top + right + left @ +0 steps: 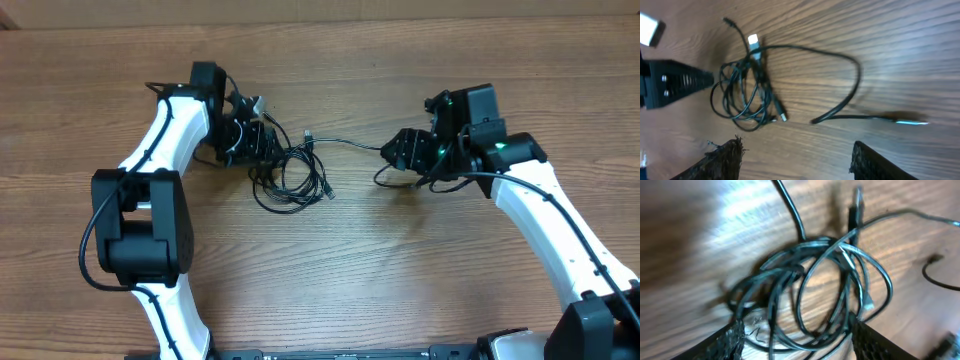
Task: Untangle cables
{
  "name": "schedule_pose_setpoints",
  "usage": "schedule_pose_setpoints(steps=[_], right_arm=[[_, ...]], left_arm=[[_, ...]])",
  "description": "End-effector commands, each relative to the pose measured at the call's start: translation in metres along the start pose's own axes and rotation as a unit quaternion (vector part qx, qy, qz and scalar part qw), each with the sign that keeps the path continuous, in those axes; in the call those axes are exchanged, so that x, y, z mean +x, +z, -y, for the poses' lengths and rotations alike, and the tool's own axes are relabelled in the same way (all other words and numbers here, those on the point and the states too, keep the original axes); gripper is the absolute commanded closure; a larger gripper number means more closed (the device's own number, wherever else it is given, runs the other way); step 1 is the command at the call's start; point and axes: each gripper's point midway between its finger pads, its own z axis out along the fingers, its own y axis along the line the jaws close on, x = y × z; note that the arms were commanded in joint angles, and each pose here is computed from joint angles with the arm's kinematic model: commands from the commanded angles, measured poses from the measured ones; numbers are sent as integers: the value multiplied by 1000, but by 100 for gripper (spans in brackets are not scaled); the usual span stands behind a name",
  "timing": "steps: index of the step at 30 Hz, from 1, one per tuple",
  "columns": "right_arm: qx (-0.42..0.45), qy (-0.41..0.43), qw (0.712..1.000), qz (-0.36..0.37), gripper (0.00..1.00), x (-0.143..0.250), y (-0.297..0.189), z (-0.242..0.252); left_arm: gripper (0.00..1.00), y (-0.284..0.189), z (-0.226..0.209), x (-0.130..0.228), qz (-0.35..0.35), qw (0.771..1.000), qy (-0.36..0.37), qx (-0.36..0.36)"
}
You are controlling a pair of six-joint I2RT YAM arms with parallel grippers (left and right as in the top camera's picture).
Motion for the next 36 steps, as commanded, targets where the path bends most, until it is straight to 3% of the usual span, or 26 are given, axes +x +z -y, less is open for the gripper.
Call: schedule_pose_setpoints(steps=[1,6,9,13,20,24,28,29,31,36], right_arm=[[-15,13,1000,-12,32,9,7,-24],[-18,31,999,-35,34,23,37,-42],[-24,14,999,-43,41,28,57,-52],[10,45,997,-57,41,41,92,-45],[5,23,997,-79,39,60,134,-52],[7,11,999,-50,41,51,140,-55],[25,7,999,-20,41,39,140,-50],[26,7,999,-18,41,38,140,-50],[27,7,999,-19,41,39,141,-49],[49,8,999,-10,41,40,142,-38]], left_arm=[[37,-13,-16,-8,19,997,-17,-76],[39,-2,-23,-12,34,995,0,-98],[39,12,-22,-11,40,994,12,-98],[39,28,-22,-12,54,993,28,-100],[58,32,-22,-14,60,993,29,-100],[77,36,-30,-11,59,991,28,-114],[83,36,-32,-11,61,990,27,-121],[83,36,-32,-12,62,990,25,-121],[69,36,-31,-13,65,991,25,-118],[63,35,-31,-14,66,990,26,-119]])
